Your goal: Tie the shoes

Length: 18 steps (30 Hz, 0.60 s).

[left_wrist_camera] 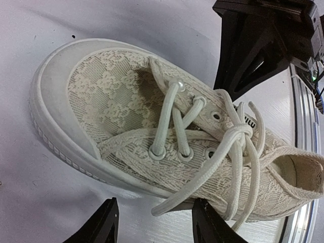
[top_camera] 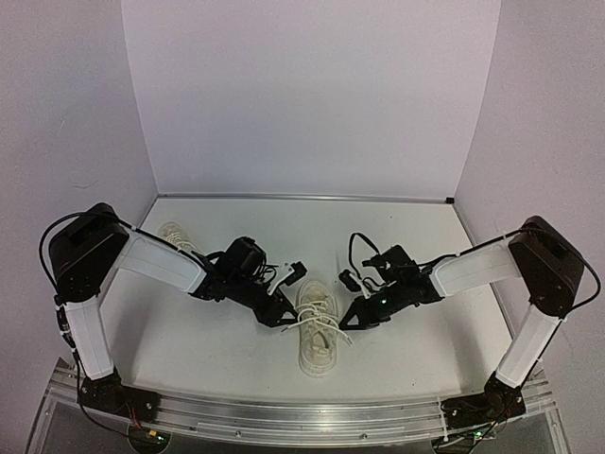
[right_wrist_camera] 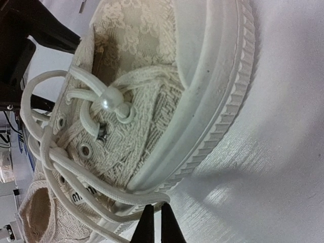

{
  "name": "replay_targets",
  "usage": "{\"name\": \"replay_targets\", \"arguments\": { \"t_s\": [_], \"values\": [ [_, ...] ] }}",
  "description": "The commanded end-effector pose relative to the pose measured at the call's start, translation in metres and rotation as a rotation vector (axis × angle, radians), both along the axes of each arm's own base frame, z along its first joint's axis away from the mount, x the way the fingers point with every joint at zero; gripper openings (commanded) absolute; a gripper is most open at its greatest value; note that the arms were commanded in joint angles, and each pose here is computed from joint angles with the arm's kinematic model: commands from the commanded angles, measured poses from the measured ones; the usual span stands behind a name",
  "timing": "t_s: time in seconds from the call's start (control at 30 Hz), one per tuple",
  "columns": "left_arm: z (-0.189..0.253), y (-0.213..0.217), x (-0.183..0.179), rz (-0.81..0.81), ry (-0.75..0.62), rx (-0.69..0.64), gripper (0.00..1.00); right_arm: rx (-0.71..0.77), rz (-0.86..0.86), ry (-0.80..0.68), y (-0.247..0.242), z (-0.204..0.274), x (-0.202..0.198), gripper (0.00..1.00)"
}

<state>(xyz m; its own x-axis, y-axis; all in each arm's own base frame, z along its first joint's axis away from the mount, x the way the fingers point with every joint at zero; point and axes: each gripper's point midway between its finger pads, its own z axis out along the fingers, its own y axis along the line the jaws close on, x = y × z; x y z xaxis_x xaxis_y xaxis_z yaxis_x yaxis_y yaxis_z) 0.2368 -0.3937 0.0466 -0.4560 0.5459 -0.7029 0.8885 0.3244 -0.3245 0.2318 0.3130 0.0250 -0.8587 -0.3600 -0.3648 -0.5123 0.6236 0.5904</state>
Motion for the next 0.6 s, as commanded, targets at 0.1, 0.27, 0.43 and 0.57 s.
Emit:
{"name": "replay_targets", "arguments": {
  "t_s": [0.1,0.27,0.43,0.57],
  "values": [
    [0.026,-0.011,0.003,-0.014,-0.033,-0.090,0.22,0.028,-0.012,-0.048,0.006,0.016,0.011,0.00],
    [0.030,0.001,0.005,0.030,-0.051,-0.052,0.01,-0.021,-0.050,-0.057,-0.004,0.016,0.012,0.00],
    [0.021,0.016,0.013,0.098,-0.060,0.032,0.00,-0.082,-0.101,-0.070,-0.017,0.014,0.016,0.00],
    [0.017,0.027,0.022,0.160,-0.067,0.081,0.00,-0.126,-0.135,-0.075,-0.026,0.010,0.019,0.00]
  ]
}}
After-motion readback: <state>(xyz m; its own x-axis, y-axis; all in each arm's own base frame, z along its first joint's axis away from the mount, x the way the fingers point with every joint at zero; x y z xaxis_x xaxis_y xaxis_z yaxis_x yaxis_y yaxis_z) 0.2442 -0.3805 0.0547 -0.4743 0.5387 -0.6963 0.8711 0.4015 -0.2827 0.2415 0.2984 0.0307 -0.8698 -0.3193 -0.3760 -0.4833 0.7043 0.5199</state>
